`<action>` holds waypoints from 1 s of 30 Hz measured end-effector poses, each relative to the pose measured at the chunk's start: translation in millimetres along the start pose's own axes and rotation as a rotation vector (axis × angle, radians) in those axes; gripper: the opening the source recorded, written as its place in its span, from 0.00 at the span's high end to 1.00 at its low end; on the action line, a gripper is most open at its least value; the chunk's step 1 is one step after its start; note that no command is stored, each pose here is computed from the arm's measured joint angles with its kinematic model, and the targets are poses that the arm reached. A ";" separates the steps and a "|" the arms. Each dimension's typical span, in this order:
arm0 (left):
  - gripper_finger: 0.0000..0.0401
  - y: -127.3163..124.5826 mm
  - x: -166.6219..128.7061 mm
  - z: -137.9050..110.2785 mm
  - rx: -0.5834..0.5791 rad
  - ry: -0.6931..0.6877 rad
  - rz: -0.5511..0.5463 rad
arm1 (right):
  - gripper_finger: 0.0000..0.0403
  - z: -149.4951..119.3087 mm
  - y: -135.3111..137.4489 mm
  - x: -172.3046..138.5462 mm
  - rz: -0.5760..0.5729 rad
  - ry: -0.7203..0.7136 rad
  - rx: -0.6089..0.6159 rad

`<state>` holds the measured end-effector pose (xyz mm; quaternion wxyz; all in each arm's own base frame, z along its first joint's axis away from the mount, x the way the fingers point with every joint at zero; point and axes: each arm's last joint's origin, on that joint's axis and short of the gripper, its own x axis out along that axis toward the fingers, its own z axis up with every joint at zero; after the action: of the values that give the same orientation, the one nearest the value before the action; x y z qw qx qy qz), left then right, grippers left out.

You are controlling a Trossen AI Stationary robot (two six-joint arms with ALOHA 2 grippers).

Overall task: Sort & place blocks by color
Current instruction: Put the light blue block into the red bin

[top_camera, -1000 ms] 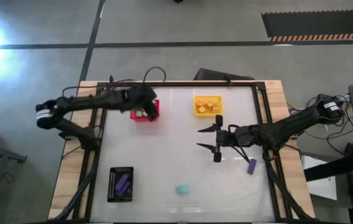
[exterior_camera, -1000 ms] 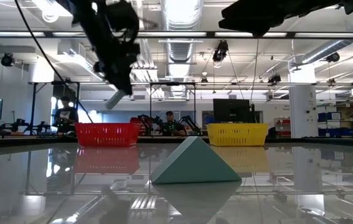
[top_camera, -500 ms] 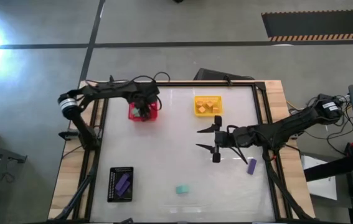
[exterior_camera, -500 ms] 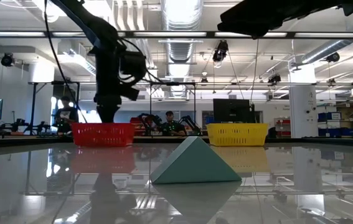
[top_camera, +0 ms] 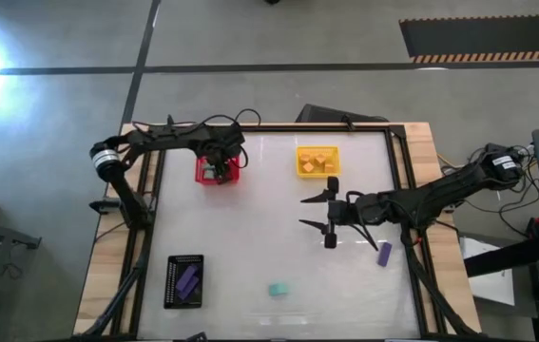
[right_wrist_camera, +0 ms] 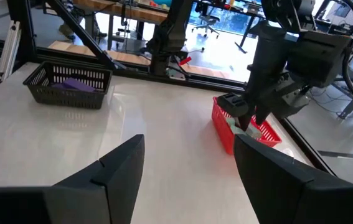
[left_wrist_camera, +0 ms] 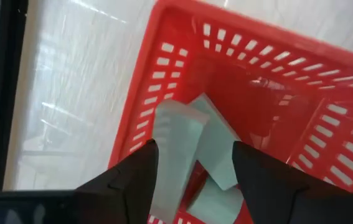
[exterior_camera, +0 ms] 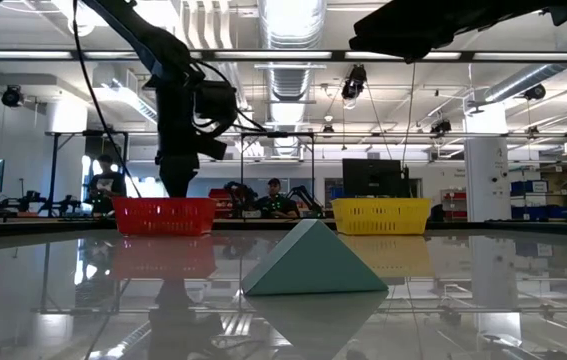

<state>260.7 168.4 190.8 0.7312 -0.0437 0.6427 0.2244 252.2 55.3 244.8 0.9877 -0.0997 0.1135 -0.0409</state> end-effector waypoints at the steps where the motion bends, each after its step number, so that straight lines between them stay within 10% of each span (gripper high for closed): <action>1: 0.53 -0.7 -1.3 0.6 0.002 -0.004 0.001 | 0.41 0.0 0.0 0.0 0.000 0.000 0.000; 10: 0.52 -31.3 -50.8 1.5 -0.008 -0.177 -0.009 | 0.42 -3.0 -0.1 0.0 -0.013 0.031 0.013; 18: 0.52 -96.5 -115.7 -11.3 -0.006 -0.622 -0.135 | 0.43 -4.4 -0.8 -0.1 -0.040 0.046 0.080; 30: 0.52 -174.7 -156.7 -44.4 0.049 -1.140 -0.348 | 0.44 -36.2 13.8 7.0 -0.044 0.287 0.475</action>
<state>275.6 -46.3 294.4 0.9877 -0.0042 0.1374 0.0744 251.4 61.3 205.9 0.9561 0.1388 0.2373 -0.1016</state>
